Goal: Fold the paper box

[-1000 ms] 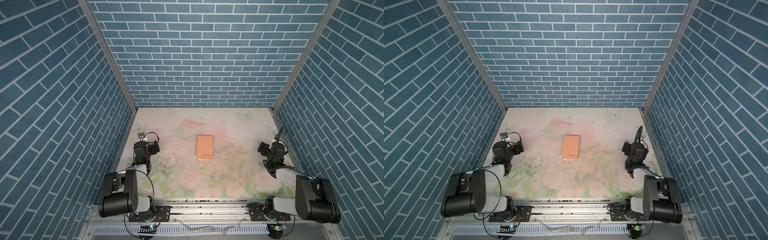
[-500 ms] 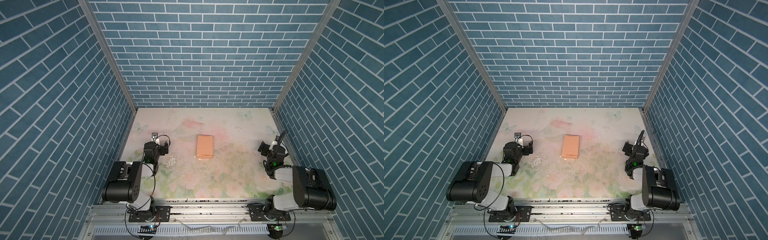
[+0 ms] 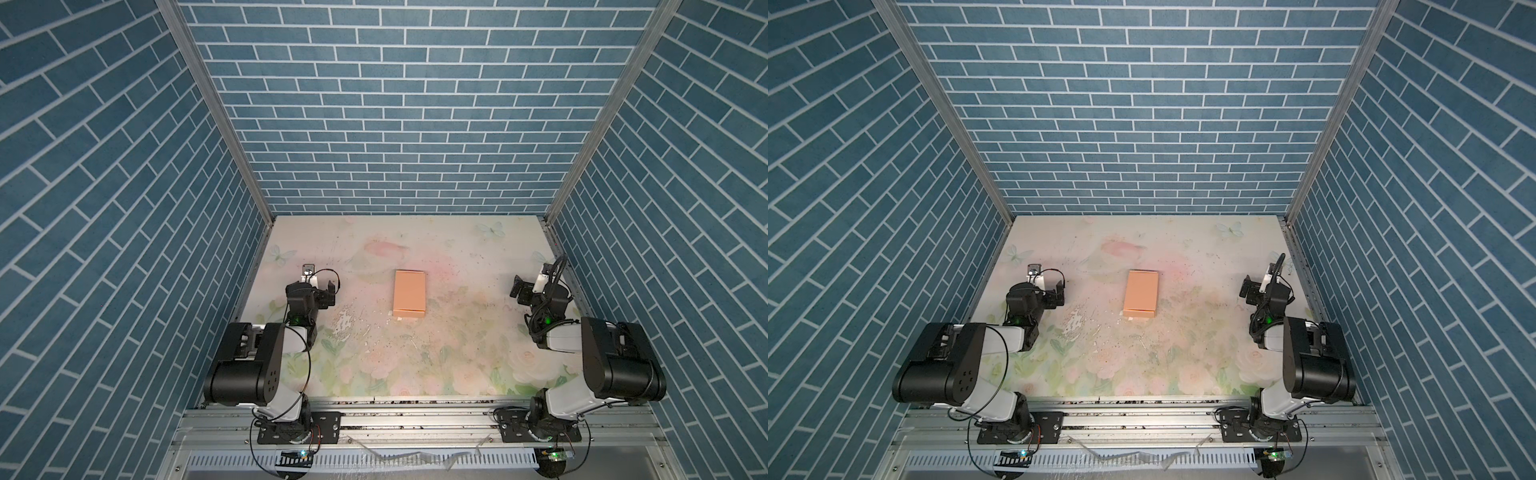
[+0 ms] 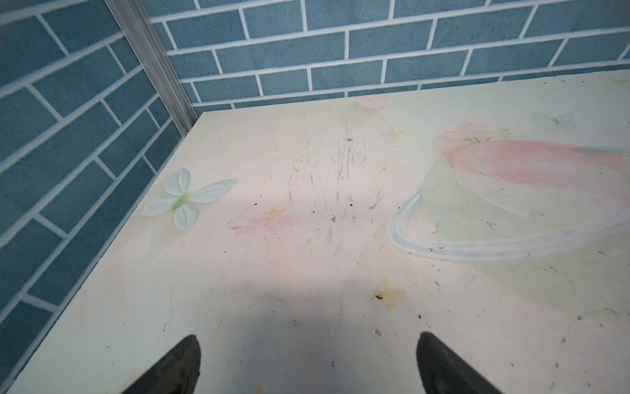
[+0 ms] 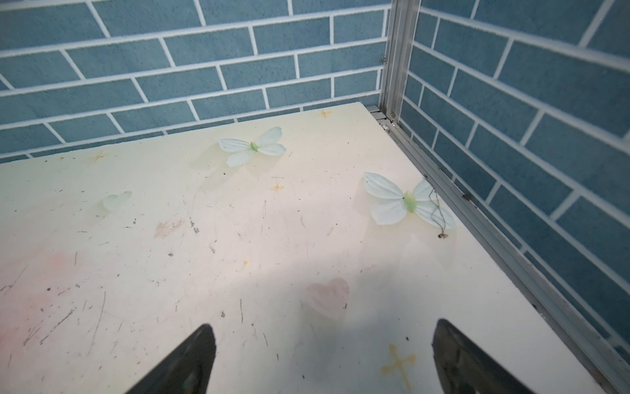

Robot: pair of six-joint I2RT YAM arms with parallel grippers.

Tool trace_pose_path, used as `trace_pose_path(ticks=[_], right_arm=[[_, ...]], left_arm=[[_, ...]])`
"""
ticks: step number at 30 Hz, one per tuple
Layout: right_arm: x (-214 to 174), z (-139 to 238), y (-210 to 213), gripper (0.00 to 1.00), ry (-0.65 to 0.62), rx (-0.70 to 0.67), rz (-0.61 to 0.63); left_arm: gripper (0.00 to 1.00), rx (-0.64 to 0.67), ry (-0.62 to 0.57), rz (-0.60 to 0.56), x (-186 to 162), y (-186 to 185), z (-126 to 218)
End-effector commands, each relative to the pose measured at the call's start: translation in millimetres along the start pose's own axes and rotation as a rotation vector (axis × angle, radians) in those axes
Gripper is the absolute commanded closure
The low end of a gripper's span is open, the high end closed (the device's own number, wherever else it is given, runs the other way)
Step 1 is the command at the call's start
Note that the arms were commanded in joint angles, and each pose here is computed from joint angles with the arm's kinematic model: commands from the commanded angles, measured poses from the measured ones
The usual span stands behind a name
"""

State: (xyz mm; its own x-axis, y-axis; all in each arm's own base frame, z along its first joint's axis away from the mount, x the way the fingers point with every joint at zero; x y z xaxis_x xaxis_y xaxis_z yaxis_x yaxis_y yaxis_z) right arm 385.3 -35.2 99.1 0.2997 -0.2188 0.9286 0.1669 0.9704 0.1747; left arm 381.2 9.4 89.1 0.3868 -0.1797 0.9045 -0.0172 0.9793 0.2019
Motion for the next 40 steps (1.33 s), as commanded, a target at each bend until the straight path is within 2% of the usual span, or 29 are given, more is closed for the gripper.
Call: trace_pose_path(ticks=[1,40], right_arm=[[-8.2,-0.1,2.4,0.01,0.033,0.014,0.041],[-7.3,0.9,3.3,0.01,0.026,0.019,0.041]], left_arm=[[0.00,0.017,-0.023,-0.014,9.0,0.4,-1.2],[0.00,0.011,-0.027,-0.020,9.1,-1.1,-1.0]])
Point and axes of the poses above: each gripper's point midway between its finger pads, its own z axis back along the fingers, its own y axis along the line the jaws close on, x = y × z, the point moved 1 cm from there along z, back along the fingers, and after that the axes turned 7 degrees about -z, right-handed, at the moved point
